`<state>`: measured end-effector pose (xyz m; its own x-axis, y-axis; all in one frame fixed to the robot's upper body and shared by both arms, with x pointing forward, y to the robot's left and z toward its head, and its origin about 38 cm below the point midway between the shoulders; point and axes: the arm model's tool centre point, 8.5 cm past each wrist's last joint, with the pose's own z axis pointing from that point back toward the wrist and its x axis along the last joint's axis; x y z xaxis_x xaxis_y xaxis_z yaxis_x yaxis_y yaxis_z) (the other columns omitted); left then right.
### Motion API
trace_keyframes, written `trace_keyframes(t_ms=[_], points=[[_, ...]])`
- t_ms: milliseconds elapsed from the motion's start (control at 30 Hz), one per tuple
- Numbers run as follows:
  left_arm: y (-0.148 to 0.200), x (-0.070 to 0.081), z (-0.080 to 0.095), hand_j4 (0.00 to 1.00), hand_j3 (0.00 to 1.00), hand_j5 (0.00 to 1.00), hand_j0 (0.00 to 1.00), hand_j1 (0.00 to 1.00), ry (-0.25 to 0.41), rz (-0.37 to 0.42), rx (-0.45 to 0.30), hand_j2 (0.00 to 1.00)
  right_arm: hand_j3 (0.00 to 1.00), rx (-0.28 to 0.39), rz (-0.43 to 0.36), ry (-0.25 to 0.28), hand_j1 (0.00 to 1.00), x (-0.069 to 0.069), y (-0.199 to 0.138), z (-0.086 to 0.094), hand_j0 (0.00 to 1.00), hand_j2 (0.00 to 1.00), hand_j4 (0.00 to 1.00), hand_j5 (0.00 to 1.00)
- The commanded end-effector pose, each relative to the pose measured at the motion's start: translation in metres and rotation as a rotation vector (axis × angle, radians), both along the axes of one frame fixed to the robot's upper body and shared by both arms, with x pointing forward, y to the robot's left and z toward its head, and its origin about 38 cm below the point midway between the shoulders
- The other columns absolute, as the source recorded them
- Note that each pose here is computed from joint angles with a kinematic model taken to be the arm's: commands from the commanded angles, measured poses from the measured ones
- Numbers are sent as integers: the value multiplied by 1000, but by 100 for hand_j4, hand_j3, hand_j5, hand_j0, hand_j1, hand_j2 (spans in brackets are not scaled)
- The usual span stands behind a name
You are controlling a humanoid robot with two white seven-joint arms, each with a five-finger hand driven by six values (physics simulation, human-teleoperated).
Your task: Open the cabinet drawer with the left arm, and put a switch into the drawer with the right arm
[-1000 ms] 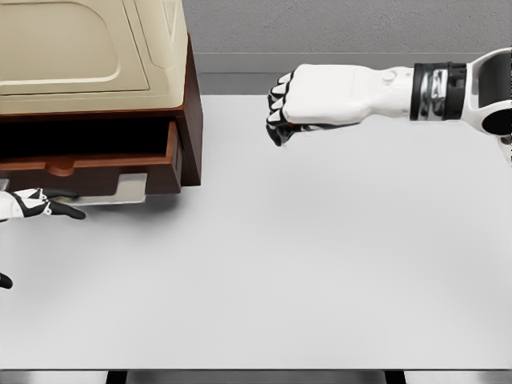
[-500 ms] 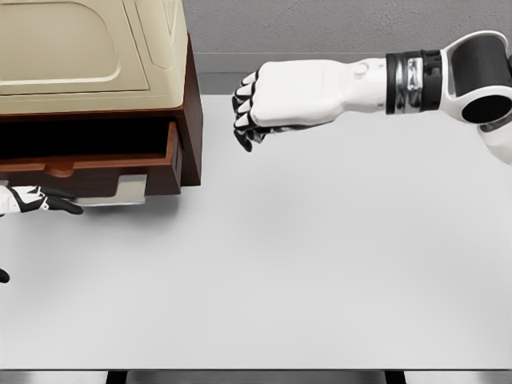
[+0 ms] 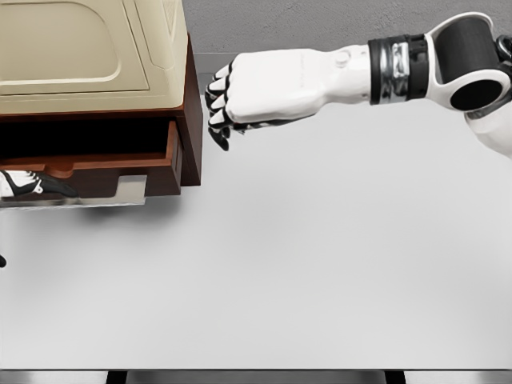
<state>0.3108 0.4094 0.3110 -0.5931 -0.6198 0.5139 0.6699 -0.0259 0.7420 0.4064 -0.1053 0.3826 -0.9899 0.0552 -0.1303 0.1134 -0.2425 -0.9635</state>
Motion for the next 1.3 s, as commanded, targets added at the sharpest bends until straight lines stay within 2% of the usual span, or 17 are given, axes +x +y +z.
trace_keyframes(t_ms=[0,33,67,200,367,633,867,1167,1267], points=[[0,1,8,100,100,100,100,100,-16,6,-7,100,41,4,19,13,41,-2,7,-3,41,41,41,41],[2,1,10,100,100,100,100,100,-18,9,-3,100,41,4,29,11,41,-4,11,0,41,41,41,41],[2,1,14,100,100,100,100,100,-25,12,-10,100,40,19,48,32,40,-6,13,4,40,40,40,40],[0,3,19,100,100,100,100,100,-34,15,-37,100,40,20,92,25,40,-11,30,9,40,40,40,40],[0,4,32,100,100,100,100,100,-55,23,-68,100,41,23,97,24,41,-13,39,14,41,41,41,41],[-2,6,29,100,100,100,100,100,-46,21,-100,100,41,14,112,29,41,-16,50,12,41,41,41,41],[-3,5,27,100,100,100,100,100,-37,22,-107,100,40,11,84,55,40,-13,58,9,40,40,40,40],[-2,5,26,100,100,100,100,100,-36,23,-106,100,40,4,91,79,40,-16,90,10,40,40,40,40],[-2,5,27,100,100,100,100,100,-36,24,-104,100,40,-1,81,91,40,-14,93,7,40,40,40,40]])
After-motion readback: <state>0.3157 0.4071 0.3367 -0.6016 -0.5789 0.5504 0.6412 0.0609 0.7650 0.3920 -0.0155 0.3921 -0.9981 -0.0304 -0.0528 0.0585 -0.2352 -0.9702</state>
